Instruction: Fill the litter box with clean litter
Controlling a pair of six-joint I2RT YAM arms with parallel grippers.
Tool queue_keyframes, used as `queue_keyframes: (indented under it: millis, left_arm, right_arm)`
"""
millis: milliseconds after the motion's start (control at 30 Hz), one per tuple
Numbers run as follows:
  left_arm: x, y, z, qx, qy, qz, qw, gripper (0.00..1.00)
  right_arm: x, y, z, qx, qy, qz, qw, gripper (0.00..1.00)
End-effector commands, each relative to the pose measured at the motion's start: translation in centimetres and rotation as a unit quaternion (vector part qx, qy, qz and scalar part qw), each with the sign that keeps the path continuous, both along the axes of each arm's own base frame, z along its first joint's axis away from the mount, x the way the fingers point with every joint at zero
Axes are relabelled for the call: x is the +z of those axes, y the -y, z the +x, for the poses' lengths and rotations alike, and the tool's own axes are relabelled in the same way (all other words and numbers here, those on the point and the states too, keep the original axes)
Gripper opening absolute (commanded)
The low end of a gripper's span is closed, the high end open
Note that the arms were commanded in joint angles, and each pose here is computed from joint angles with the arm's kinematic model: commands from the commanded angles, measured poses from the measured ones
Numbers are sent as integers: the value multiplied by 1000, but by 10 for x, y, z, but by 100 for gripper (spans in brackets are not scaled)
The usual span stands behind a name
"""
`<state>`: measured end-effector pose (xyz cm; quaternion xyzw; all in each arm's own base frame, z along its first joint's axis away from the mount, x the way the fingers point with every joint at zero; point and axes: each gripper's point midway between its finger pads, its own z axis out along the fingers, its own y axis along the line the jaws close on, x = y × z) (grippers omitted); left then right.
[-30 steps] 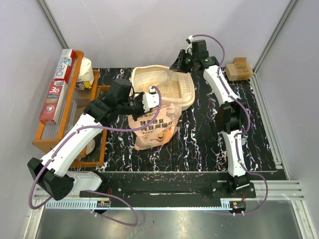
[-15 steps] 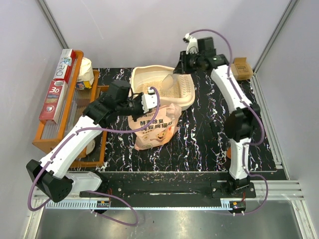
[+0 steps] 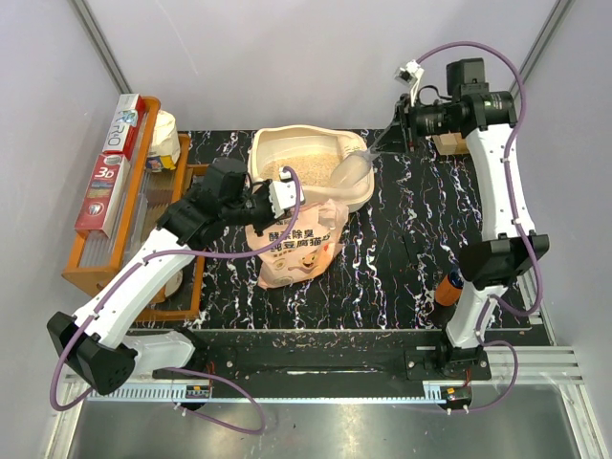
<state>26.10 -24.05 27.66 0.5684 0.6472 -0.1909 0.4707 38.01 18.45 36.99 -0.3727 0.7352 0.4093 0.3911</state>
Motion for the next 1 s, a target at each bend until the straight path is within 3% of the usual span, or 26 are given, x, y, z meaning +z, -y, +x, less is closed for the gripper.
queue_keyframes:
  millis: [0,233,467,967]
  left_arm:
    - [33,7,1,-5,42,-46,998,0]
    - [34,8,3,-4,39,-48,998,0]
    - [36,7,4,-1,46,-45,998,0]
    - [34,7,3,-3,38,-40,998,0]
  right_arm:
    - [-15,-8,-47,84,-33,-9,996,0]
    - [-53,-39,-65,164,0,-80,983,0]
    - [-70,-48,-89,209,-23,-89,974,0]
    - [-19,-30,-93,162,58,-114,979,0]
